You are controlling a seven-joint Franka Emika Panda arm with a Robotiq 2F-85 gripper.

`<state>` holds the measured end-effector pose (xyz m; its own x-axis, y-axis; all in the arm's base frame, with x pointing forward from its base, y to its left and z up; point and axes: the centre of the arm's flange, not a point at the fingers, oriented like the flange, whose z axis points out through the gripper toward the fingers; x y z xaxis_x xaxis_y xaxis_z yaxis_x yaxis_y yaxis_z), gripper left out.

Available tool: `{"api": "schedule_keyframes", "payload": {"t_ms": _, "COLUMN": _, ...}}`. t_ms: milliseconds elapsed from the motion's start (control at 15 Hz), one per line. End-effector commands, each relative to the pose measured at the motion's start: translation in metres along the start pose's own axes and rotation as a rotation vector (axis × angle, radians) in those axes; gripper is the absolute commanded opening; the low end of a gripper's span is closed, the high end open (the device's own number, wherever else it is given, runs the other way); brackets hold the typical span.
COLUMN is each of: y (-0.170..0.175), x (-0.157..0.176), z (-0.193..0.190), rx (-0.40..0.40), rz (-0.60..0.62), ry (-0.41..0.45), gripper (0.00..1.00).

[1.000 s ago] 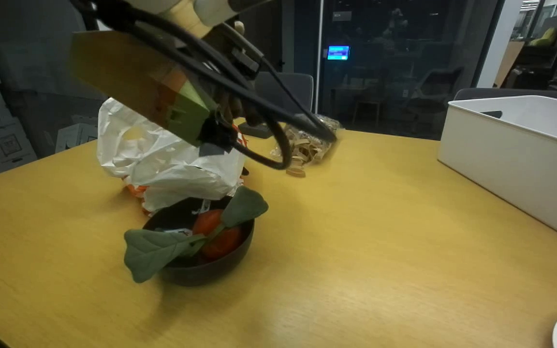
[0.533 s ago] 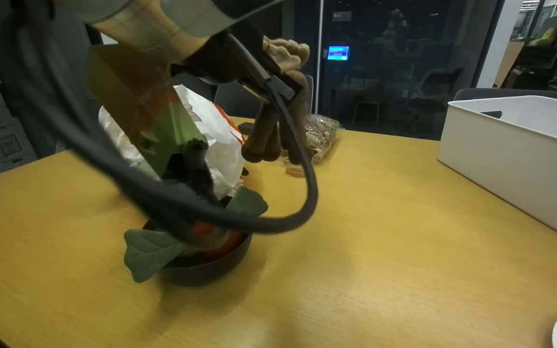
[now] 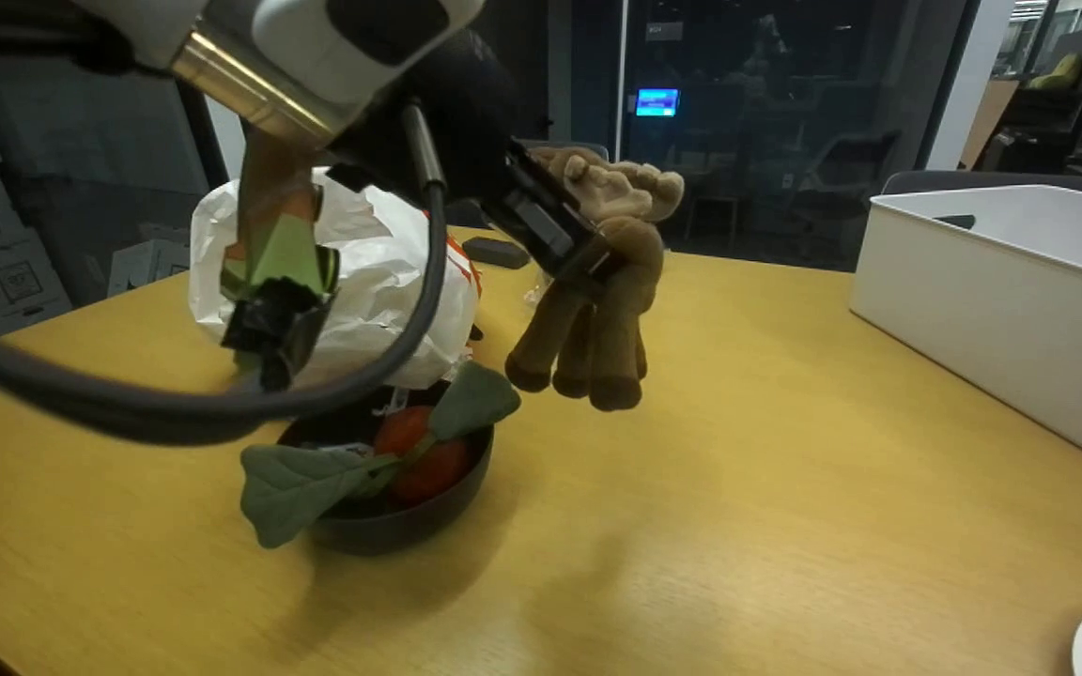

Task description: Put the radish and orange in the black bowl and put the moose on the table.

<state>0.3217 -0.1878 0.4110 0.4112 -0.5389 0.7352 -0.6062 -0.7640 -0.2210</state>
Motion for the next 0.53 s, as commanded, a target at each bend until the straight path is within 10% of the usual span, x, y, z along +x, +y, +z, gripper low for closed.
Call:
{"api": "schedule_keyframes", "payload": {"t_ms": 0, "y": -0.032, "x": -0.006, "z": 0.042, "rx": -0.188, "rz": 0.047, "ry": 0.021, "gripper": 0.03}}
{"api": "schedule_keyframes", "payload": {"t_ms": 67, "y": -0.038, "x": -0.006, "z": 0.046, "rx": -0.231, "rz": 0.062, "ry": 0.023, "gripper": 0.31}}
{"api": "schedule_keyframes", "payload": {"t_ms": 467, "y": -0.061, "x": -0.019, "z": 0.071, "rx": -0.359, "rz": 0.085, "ry": 0.004, "gripper": 0.73}}
